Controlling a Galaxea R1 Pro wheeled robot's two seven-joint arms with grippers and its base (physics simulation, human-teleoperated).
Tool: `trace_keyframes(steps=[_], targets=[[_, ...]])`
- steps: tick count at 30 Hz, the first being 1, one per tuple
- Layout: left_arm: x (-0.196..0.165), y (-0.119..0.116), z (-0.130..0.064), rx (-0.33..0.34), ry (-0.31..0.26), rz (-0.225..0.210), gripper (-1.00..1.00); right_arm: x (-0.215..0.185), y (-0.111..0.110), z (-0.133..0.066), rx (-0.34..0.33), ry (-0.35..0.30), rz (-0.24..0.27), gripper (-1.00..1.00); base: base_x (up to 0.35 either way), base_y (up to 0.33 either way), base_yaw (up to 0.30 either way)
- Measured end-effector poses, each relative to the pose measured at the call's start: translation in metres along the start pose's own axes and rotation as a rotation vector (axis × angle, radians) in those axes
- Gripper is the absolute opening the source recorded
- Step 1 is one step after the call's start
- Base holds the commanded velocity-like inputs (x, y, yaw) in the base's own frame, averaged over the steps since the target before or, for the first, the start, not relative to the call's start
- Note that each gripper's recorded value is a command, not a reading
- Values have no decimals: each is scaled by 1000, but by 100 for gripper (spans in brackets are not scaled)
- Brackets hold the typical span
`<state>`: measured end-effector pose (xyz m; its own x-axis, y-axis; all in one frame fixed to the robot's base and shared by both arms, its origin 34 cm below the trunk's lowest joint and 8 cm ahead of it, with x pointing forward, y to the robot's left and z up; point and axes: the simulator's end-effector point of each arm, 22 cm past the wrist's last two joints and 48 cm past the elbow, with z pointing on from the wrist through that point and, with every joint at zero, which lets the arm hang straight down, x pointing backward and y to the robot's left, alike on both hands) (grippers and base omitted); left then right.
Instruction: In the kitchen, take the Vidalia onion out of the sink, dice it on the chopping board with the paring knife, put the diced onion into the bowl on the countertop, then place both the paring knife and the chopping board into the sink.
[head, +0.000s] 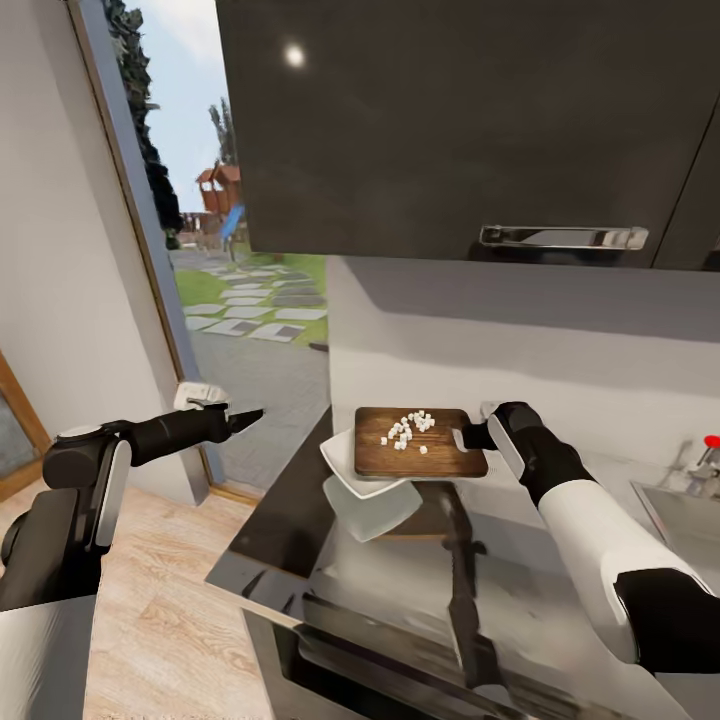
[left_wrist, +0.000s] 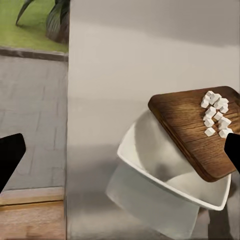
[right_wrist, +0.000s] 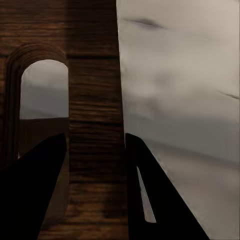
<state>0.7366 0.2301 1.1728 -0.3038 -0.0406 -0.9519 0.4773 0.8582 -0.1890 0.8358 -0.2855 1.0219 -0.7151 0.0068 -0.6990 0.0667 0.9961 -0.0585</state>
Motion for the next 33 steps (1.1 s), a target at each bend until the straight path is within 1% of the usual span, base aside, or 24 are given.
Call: trace_keyframes(steps=[8,33], targets=[[0,0,0,0,1,1,100,0,1,0,-2,0,1,-100,0,0,163],[0,-2,1,3,1,1,100,0,0,0,-1,0,0,-100,0,0,5]])
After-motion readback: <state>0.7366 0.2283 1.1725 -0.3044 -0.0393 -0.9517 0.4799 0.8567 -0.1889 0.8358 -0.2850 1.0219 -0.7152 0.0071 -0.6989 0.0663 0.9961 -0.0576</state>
